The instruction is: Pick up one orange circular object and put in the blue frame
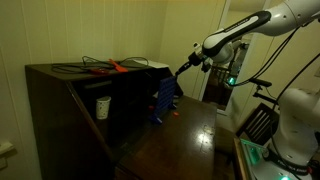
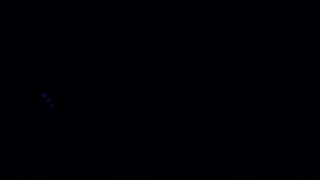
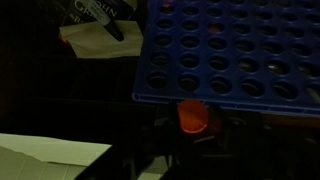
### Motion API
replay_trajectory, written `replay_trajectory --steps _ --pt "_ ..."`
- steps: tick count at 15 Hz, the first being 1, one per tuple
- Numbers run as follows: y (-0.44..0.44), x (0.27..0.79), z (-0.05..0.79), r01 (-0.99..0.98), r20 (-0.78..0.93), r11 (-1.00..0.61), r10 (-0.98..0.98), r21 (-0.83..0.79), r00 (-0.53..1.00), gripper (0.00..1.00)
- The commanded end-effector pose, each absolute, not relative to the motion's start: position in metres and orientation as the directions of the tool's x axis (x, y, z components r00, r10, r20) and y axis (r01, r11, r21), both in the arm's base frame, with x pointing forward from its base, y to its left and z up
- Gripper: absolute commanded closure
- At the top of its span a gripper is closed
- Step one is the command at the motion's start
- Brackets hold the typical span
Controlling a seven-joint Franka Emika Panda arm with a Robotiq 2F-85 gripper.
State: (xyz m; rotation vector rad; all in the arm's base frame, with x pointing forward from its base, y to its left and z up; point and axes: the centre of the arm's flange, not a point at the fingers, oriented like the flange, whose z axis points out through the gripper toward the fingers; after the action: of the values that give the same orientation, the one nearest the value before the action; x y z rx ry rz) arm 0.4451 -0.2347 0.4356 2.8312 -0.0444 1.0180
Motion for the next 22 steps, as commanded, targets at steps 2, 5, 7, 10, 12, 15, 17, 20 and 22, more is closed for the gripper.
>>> replay_trajectory --steps 2,5,7,10,12,15,17,20,22 --pt "-0.2452 0.4544 0.4265 -0.040 0.642 -0.990 0.055 0.133 0.765 0.90" --pt "-0.2461 0.4521 0.4282 -0.027 0.648 -0.990 0.069 0.138 0.758 0.90" --pt "-0.2474 0.4518 0.4283 -0.027 0.652 -0.989 0.074 0.144 0.755 0.90" --pt "-0.2481 0.4518 0.4277 -0.028 0.660 -0.989 0.075 0.144 0.747 0.90" --pt "-0.2484 0.4516 0.4275 -0.029 0.664 -0.990 0.072 0.140 0.744 0.90" --pt "-0.2484 0.4522 0.4273 -0.030 0.670 -0.991 0.067 0.132 0.739 0.90" --pt "-0.2489 0.4539 0.4261 -0.032 0.674 -0.991 0.062 0.127 0.736 0.90" --pt "-0.2483 0.4556 0.4256 -0.029 0.675 -0.993 0.056 0.115 0.735 0.90" --pt "-0.2471 0.4568 0.4236 -0.027 0.674 -0.994 0.054 0.109 0.737 0.90"
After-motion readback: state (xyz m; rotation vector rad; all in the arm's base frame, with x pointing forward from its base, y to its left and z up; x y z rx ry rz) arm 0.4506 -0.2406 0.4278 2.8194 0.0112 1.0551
